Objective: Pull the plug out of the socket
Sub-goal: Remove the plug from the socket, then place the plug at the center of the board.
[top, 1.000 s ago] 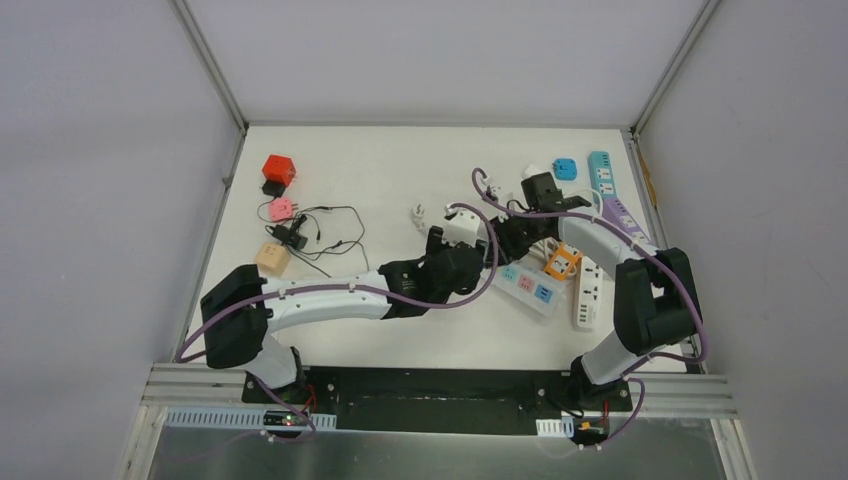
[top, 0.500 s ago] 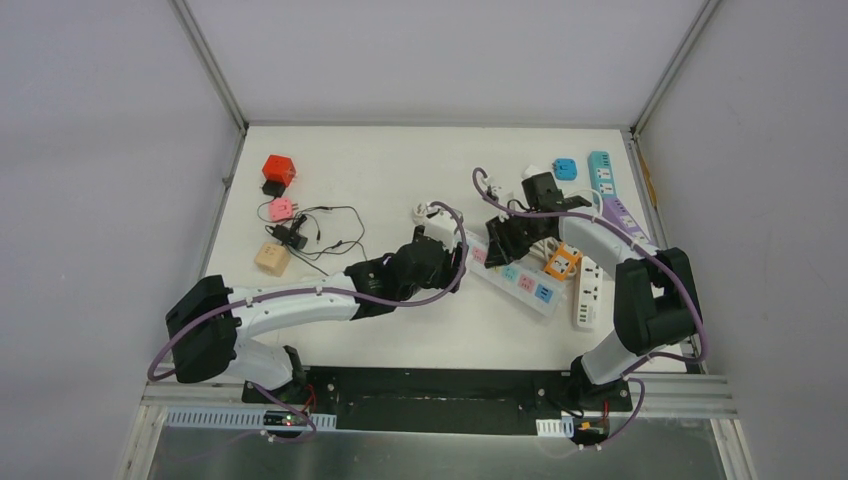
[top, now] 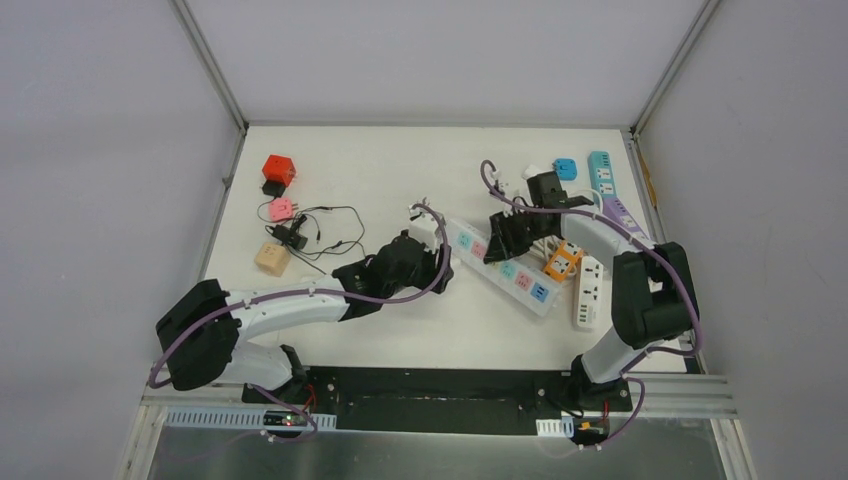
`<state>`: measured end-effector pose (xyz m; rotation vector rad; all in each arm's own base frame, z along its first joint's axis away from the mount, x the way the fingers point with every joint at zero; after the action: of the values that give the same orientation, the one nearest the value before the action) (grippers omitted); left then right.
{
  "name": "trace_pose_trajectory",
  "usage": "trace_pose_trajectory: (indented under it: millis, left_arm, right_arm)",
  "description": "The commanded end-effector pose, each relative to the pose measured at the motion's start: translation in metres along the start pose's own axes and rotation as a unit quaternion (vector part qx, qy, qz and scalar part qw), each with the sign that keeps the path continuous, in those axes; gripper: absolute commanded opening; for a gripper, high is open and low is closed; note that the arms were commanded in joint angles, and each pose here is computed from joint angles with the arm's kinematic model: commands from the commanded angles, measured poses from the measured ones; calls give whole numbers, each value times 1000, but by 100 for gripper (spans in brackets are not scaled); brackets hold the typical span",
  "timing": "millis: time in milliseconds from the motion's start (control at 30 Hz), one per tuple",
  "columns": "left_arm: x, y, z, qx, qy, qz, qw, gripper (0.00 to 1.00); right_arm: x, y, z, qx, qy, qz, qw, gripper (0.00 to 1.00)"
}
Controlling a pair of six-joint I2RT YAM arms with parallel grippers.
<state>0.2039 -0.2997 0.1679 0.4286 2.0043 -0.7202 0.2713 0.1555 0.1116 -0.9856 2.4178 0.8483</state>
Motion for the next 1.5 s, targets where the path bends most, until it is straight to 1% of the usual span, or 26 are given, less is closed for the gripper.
trace_pose_trajectory:
  millis: [0,133,167,200,233,333,433,467,500,567,633,667,767,800,967,1000,1033,1100,1167,1200,1233,1300,1367,1467]
  left_arm:
    - [-27,-10,-10,45,-64,-34,996,0]
    - [-23,-1,-13,29,-68,-36,997,0]
    - [-23,1,-15,26,-70,-37,997,0]
    - [-23,3,-16,23,-73,-38,996,0]
    - [-23,4,-18,21,-76,-39,996,0]
    - [-25,7,-26,16,-88,-43,995,0]
    - [-26,11,-31,10,-98,-46,994,0]
    - [-26,12,-33,9,-100,-47,994,0]
    - [-26,13,-34,7,-102,-48,994,0]
    - [-27,13,-36,8,-105,-50,993,0]
    - [-27,14,-37,8,-106,-54,993,0]
    - [-26,13,-37,9,-106,-54,993,0]
    - [-25,14,-38,9,-105,-58,993,0]
    - [-25,14,-39,10,-106,-60,993,0]
    - [-27,12,-45,18,-110,-64,992,0]
    - [-28,13,-46,19,-112,-65,991,0]
    - [-27,12,-47,21,-113,-67,991,0]
    - [-27,12,-49,25,-113,-69,991,0]
    - [-27,11,-51,29,-113,-72,991,0]
    - [-27,11,-51,30,-113,-73,990,0]
    - [-26,11,-51,31,-113,-73,990,0]
    - [-26,11,-51,32,-112,-73,991,0]
    - [-26,10,-51,34,-112,-74,990,0]
    - [-24,11,-49,31,-110,-74,991,6]
  right_arm:
    - [-26,-2,-2,-28,-80,44,995,0]
    - [-42,-4,5,-46,-154,125,979,0]
    - [-46,-5,7,-41,-174,165,970,0]
    - [-51,-8,8,-33,-196,186,962,0]
    - [-54,-10,10,-31,-213,181,960,0]
    - [-59,-16,20,-33,-236,156,959,0]
    - [-64,-22,31,-36,-238,149,959,0]
    - [-70,-26,34,-26,-244,267,932,4]
    - [-72,-30,39,-25,-246,313,917,7]
    - [-73,-34,47,-34,-238,332,912,13]
    - [-73,-34,54,-53,-225,334,914,22]
    - [-74,-34,58,-60,-222,332,915,24]
    - [-76,-30,63,-86,-206,319,921,48]
    - [-76,-28,61,-96,-201,306,926,61]
    - [-83,-20,45,-92,-164,341,921,61]
    - [-78,-25,44,-69,-164,263,948,93]
    - [-76,-28,41,-52,-158,224,960,99]
    - [-74,-29,31,-22,-137,197,970,100]
    - [-75,-19,17,-23,-118,214,969,100]
    - [-73,-28,11,24,-110,192,975,100]
    - [-67,-40,4,69,-93,88,989,100]
    - [-62,-44,-11,98,-73,38,992,100]
    - [-59,-40,-28,100,-66,-3,993,100]
    - [-59,-30,-53,73,-81,-40,993,100]
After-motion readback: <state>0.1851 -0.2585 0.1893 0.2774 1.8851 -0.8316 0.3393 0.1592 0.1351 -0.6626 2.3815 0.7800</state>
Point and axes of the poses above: each gripper's point midway between its finger pads, its own z axis out along the fingers, its own y axis along the line the jaws close on, x = y × z, the point moved 5 cm from there along -z, back along the fingers, and after that the axes turned 8 degrees about -z, right-handed, at the moved point
